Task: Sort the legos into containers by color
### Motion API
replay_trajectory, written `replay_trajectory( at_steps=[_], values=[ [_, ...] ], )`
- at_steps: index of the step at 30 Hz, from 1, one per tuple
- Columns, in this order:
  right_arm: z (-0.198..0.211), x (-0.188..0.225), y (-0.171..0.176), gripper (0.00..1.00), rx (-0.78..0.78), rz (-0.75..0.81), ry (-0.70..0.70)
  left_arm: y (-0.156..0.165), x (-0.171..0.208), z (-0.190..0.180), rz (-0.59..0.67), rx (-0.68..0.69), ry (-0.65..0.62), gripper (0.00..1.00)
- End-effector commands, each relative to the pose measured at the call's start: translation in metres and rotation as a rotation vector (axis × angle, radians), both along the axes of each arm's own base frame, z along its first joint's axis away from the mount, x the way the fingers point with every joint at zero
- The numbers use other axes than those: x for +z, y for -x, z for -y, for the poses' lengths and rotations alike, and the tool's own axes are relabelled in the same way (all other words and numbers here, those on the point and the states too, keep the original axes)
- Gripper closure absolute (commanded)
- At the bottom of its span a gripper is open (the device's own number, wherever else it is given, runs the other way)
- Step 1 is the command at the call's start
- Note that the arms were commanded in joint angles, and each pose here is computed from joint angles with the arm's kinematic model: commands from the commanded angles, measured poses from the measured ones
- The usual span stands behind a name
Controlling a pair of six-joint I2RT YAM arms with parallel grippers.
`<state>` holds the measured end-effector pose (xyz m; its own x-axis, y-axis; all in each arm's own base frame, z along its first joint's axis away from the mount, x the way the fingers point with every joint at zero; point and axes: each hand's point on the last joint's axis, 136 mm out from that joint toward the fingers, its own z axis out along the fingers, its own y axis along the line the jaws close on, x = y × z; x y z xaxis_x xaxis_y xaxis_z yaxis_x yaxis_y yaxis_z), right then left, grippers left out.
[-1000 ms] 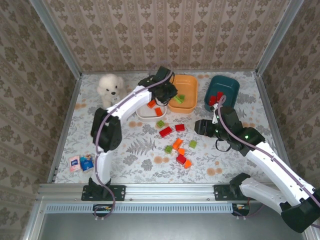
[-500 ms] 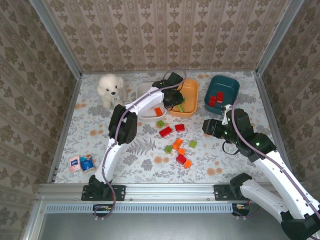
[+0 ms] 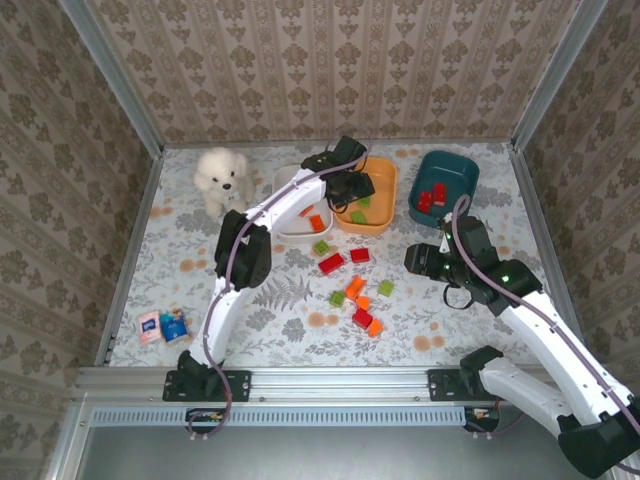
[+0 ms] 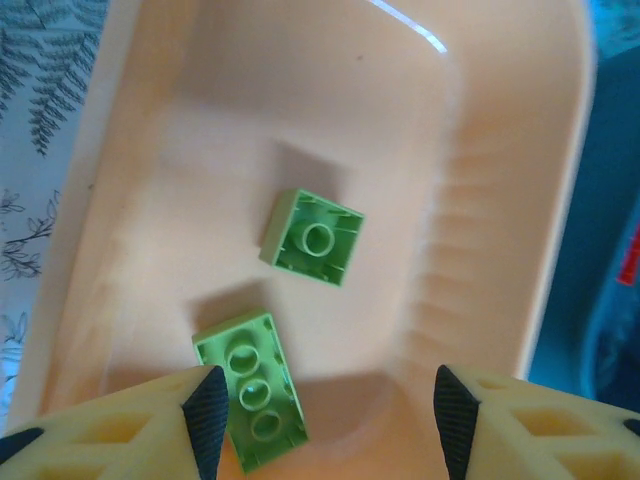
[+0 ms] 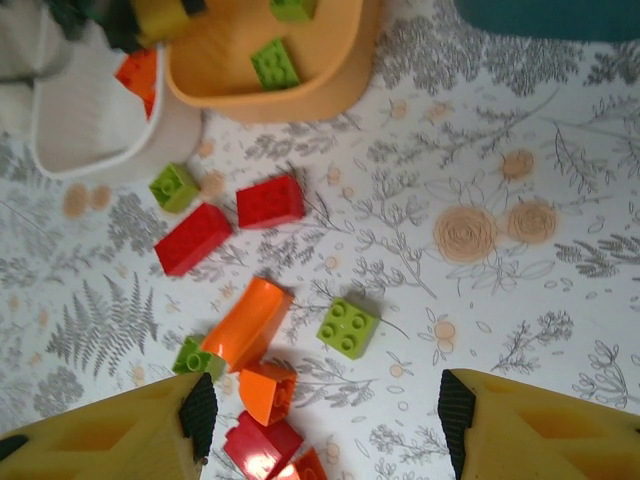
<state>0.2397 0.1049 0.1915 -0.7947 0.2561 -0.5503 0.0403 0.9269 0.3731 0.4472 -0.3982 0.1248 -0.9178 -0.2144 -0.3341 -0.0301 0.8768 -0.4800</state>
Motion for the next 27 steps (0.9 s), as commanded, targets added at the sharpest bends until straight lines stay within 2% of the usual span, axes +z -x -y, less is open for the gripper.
replay_trajectory(
  at_steps=[1,4,7,11,12,16,21,27],
  values=[
    [-0.010,-0.017,0.010,0.37,0.069,-0.095,0.042,0.013,0.089,-0.022,0.146,-0.026,0.053,0.36],
    [-0.021,-0.034,0.011,0.37,0.107,-0.165,0.073,0.039,0.102,-0.053,0.188,-0.056,0.033,0.30],
    [-0.041,-0.047,0.001,0.32,0.143,-0.203,0.070,0.077,0.096,-0.087,0.199,-0.096,0.008,0.22],
    [-0.072,-0.068,-0.021,0.24,0.212,-0.260,0.106,0.136,0.065,-0.131,0.164,-0.135,-0.021,0.19],
    [-0.080,-0.076,-0.027,0.23,0.235,-0.283,0.117,0.151,0.048,-0.144,0.130,-0.132,-0.042,0.19],
    [-0.097,-0.100,-0.052,0.21,0.299,-0.338,0.196,0.202,0.022,-0.189,0.085,-0.078,-0.053,0.19],
    [-0.109,-0.119,-0.078,0.19,0.344,-0.352,0.253,0.229,0.018,-0.224,0.102,0.009,-0.041,0.18],
    [-0.117,-0.139,-0.098,0.19,0.350,-0.388,0.270,0.239,0.020,-0.239,0.113,0.053,-0.041,0.18]
  ],
)
